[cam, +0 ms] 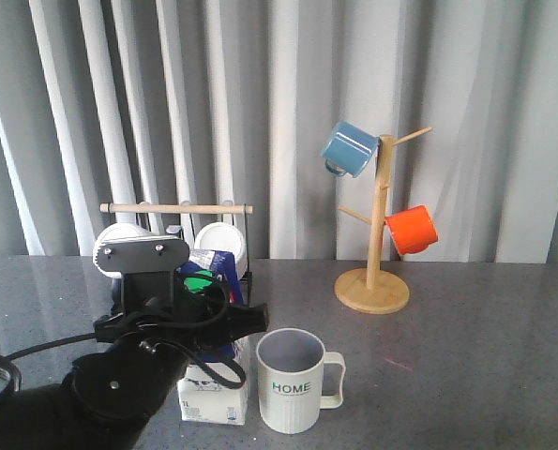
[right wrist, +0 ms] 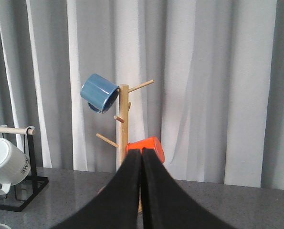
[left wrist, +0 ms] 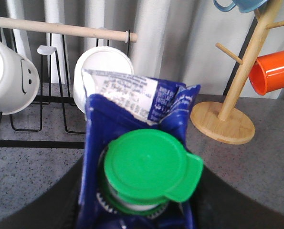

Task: Place milk next to cup
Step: 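Carry the milk carton with the left gripper beside the HOME mug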

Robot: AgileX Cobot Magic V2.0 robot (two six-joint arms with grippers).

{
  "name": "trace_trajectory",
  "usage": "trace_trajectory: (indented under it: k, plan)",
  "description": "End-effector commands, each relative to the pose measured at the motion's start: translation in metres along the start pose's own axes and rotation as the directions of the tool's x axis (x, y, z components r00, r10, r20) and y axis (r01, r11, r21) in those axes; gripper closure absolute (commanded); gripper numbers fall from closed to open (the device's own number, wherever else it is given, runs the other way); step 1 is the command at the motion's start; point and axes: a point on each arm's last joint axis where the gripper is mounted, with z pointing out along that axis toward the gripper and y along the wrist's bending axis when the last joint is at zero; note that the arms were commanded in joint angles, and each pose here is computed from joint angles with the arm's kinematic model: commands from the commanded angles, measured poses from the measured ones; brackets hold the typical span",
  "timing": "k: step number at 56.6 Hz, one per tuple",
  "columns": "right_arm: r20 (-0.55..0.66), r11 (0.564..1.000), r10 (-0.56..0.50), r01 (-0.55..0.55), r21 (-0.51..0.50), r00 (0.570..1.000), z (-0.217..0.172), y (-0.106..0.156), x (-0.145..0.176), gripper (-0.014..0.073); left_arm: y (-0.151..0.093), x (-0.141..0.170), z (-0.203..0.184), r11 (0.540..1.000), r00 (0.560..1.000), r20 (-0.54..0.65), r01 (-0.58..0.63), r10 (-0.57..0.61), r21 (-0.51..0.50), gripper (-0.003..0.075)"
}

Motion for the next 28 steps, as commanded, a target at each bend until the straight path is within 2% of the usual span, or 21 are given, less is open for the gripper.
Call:
trace_trajectory:
  k: [1,28]
  plan:
    - [0.106,1.000,-0.012,0.013,-0.011,0.994,-0.0014,0.0007,-0.0184,0.0604,-0.0050,-0.0199,-0.0062,1.000,0.997,0.080,-0.004,0.003,0.003,0.0727]
    - [0.105,1.000,-0.012,0.013,-0.010,0.994,-0.0014,0.0007,-0.0184,0.0604,-0.0027,-0.0173,-0.0032,0.997,0.993,0.089,0.075,-0.072,-0.022,0.0722]
